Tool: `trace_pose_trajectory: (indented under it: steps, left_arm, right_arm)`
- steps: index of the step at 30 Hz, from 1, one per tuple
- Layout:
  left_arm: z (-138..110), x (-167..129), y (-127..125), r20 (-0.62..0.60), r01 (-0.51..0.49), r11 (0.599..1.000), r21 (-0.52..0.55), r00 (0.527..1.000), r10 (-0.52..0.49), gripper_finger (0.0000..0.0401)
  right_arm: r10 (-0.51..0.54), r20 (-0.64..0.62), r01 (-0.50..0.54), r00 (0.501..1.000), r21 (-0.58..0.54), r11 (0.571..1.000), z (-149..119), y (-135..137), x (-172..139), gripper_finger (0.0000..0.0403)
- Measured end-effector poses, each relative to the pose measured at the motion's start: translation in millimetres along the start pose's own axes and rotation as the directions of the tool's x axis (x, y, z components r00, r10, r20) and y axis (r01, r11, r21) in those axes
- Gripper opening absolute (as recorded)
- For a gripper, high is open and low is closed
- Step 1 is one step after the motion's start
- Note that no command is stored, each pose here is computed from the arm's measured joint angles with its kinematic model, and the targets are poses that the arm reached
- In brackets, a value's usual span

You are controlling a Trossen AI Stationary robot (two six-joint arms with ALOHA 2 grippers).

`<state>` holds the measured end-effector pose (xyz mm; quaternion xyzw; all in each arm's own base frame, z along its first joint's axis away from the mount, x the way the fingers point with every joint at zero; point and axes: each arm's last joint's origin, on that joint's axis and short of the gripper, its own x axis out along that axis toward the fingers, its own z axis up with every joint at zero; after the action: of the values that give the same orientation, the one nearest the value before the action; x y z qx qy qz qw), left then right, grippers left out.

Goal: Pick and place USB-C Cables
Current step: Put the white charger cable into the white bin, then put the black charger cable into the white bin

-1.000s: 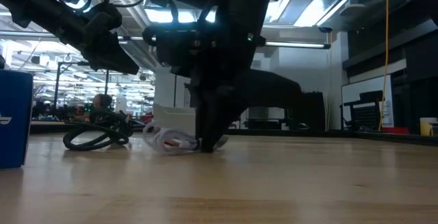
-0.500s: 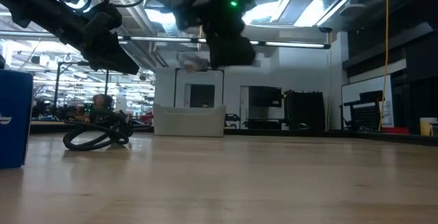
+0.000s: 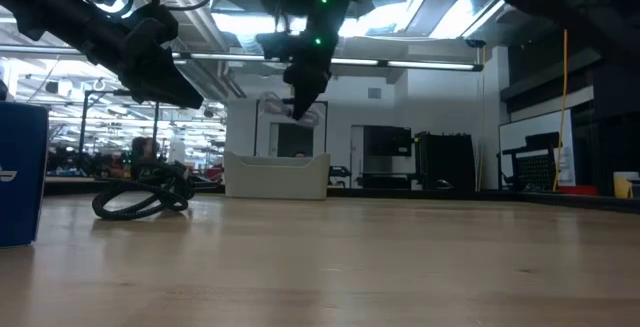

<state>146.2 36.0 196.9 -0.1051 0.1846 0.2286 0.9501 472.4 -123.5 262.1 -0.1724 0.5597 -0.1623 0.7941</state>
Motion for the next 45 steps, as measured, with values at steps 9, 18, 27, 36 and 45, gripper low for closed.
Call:
trace_pose_trajectory:
  steps: [9, 18, 27, 36, 45]
  left_arm:
    - [0, 0, 0, 0.0, 0.0, 1.0, 0.001, 1.0, 0.0, 0.0096]
    - [0, 0, 0, 0.0, 0.0, 1.0, 0.001, 1.0, 0.0, 0.0096]
    - [0, 0, 0, 0.0, 0.0, 1.0, 0.002, 1.0, 0.0, 0.0096]
    - [0, 0, 0, 0.0, 0.0, 1.0, 0.002, 1.0, 0.0, 0.0096]
    - [-1, 0, 0, -0.008, 0.006, 1.0, -0.006, 1.0, -0.006, 0.0096]
  right_arm:
    - [0.193, 0.069, -0.204, 0.979, 0.234, 0.951, -21, -51, 21, 0.0066]
    - [0.164, 0.239, -0.227, 0.957, 0.265, 0.937, -9, -63, 22, 0.0102]
    - [0.405, 0.224, -0.463, 0.886, 0.465, 0.755, -7, -33, 13, 0.0109]
    - [0.674, 0.005, -0.635, 0.739, 0.339, 0.694, -10, 37, -15, 0.0109]
    - [0.597, -0.335, -0.554, 0.729, 0.224, 0.802, -23, 101, -50, 0.011]
